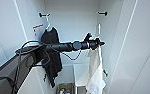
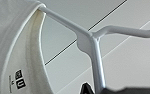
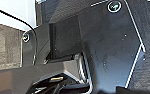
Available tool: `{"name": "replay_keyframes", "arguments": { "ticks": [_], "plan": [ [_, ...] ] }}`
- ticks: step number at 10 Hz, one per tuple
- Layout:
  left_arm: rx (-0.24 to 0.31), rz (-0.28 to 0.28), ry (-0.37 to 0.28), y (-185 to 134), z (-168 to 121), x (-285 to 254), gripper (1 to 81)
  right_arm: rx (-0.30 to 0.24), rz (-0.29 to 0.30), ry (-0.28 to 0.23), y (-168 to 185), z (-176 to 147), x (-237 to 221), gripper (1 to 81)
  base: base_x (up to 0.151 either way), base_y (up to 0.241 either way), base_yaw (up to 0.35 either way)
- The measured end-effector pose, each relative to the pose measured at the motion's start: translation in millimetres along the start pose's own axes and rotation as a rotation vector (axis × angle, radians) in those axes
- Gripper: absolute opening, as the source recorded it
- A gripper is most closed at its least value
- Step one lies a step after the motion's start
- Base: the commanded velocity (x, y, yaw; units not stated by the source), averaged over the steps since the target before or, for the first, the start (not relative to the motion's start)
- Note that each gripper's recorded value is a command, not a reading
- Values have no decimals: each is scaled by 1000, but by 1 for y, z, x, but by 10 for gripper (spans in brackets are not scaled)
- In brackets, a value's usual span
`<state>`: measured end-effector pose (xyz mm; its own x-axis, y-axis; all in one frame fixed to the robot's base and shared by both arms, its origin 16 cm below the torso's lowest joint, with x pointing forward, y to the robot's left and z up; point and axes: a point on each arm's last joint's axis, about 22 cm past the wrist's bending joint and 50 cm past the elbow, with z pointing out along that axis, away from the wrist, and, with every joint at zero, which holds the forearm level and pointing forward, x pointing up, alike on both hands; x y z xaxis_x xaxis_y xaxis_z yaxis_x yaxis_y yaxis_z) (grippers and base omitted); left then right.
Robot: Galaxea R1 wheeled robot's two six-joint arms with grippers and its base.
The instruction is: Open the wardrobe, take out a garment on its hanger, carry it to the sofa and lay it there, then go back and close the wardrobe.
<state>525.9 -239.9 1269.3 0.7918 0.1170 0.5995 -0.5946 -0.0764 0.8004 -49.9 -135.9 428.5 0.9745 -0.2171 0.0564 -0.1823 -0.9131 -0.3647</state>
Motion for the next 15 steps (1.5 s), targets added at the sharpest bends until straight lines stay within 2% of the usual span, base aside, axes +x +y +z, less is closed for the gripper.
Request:
{"name": "replay_keyframes", "arguments": {
  "ticks": [3, 6, 9, 12, 15],
  "plan": [
    [-57, -4, -44, 23, -7, -30, 10, 0, 0, 0, 0, 0, 0, 811, 0, 0, 0],
    [-97, -34, -79, 26, -16, -64, 10, 0, 0, 0, 0, 0, 0, 811, 0, 0, 0],
    [-98, -49, -58, 7, -28, -70, 10, 1, -5, 17, -1, 1, 15, 811, -78, 0, 0],
    [-123, -48, -90, 18, -26, -93, 10, -2, 1, -4, 2, -1, -3, 811, -100, 0, 0],
    [-126, -55, -97, 17, -29, -98, 10, -2, -2, 8, 2, 0, 5, 811, -111, 0, 0]
  ]
}}
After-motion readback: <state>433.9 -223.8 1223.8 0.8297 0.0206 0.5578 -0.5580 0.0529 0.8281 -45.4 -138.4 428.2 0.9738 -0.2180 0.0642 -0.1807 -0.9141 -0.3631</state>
